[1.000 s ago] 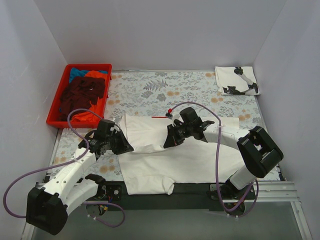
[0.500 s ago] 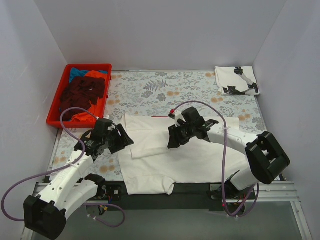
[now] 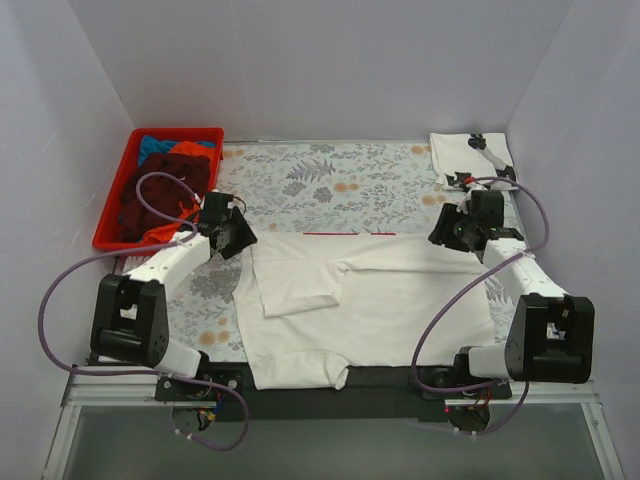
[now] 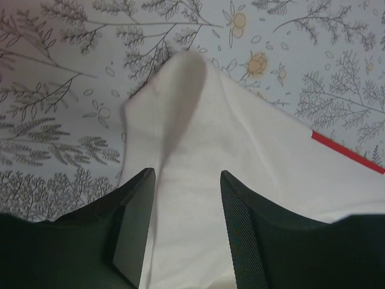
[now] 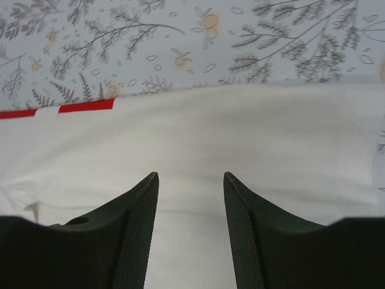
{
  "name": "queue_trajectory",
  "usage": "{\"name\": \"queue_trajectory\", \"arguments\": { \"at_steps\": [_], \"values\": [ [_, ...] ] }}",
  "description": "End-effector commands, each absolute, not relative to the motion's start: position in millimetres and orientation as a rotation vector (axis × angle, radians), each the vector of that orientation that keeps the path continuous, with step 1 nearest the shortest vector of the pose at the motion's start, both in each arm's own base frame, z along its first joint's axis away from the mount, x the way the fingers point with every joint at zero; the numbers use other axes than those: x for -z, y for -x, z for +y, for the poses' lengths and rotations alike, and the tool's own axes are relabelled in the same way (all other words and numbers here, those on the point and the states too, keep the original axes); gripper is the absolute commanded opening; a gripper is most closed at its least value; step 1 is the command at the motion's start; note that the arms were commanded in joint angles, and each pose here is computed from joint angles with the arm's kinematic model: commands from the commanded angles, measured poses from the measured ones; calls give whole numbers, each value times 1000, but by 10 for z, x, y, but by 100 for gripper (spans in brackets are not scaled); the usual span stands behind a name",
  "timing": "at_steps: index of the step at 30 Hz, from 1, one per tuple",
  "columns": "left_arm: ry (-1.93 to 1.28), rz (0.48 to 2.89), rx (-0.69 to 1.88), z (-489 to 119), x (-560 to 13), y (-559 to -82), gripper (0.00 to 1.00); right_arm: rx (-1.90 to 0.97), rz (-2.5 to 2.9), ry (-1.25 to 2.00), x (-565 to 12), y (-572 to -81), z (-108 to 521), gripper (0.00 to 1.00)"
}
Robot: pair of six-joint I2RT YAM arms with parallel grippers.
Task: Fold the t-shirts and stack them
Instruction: Fold the tshirt
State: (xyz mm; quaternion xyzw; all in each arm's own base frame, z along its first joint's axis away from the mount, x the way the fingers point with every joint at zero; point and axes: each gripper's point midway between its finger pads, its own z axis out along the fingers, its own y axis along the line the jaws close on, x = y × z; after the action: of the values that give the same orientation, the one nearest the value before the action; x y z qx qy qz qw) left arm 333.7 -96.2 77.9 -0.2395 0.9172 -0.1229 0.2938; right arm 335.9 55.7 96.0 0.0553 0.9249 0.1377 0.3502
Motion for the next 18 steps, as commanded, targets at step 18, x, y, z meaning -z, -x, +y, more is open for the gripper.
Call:
{"name": "queue_trajectory", "arguments": {
  "at_steps": [18],
  "values": [
    [682,2442,203,-692,-331,-4005,11,-419,2277,-643,-420,-3596,-492,48]
  ]
}}
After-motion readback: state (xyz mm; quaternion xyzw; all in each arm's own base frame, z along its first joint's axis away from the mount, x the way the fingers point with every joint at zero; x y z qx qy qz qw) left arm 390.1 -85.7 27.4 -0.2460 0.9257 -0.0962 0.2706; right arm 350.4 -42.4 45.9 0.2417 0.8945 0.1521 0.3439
